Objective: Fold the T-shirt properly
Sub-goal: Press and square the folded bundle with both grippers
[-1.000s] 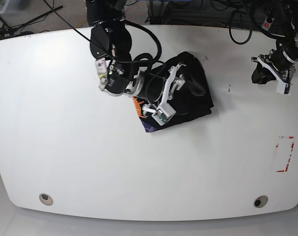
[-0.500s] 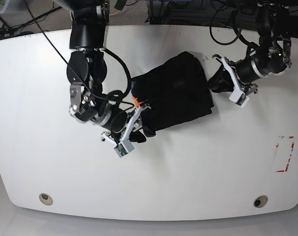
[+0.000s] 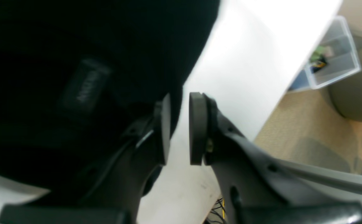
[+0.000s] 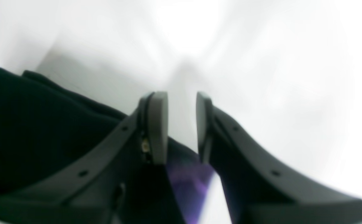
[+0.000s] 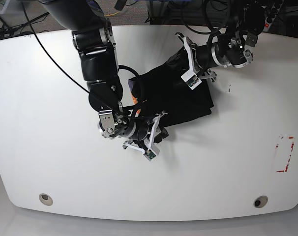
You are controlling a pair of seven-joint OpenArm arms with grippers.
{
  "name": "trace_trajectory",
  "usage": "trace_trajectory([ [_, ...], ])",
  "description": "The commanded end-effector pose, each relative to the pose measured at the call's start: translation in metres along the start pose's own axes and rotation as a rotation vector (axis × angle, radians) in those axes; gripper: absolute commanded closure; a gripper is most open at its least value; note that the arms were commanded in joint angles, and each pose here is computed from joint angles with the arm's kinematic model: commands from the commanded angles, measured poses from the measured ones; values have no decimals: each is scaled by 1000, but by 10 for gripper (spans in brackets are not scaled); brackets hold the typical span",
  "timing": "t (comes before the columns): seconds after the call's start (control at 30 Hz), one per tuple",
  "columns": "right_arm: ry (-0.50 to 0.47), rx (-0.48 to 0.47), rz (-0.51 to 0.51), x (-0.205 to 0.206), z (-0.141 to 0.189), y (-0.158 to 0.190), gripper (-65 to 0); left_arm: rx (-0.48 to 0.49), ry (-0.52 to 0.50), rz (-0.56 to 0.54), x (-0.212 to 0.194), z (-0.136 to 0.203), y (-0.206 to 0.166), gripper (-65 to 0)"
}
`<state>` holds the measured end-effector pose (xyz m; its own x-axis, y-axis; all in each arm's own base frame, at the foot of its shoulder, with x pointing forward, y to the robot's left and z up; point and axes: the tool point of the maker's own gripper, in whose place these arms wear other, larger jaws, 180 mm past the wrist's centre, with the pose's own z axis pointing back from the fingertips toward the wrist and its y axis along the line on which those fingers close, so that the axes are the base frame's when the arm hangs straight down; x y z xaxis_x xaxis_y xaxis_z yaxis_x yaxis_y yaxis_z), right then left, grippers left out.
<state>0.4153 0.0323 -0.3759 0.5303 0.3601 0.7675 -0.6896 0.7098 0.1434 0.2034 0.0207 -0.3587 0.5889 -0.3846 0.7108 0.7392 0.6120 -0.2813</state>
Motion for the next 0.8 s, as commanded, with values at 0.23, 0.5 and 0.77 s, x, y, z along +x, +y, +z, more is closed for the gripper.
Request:
trace_trajectory([
  [0.23,-4,-53,30,-17,3,-24,-138,91,90,-64,-20,6,26,-99],
  [0.5,26,-109,80,-54,36,-40,-138,205,176,-76,-23,3,90,-99],
  [0.77,73,-100,119,-99,62,-17,-135,284,155,-110,11,12,138,-99],
])
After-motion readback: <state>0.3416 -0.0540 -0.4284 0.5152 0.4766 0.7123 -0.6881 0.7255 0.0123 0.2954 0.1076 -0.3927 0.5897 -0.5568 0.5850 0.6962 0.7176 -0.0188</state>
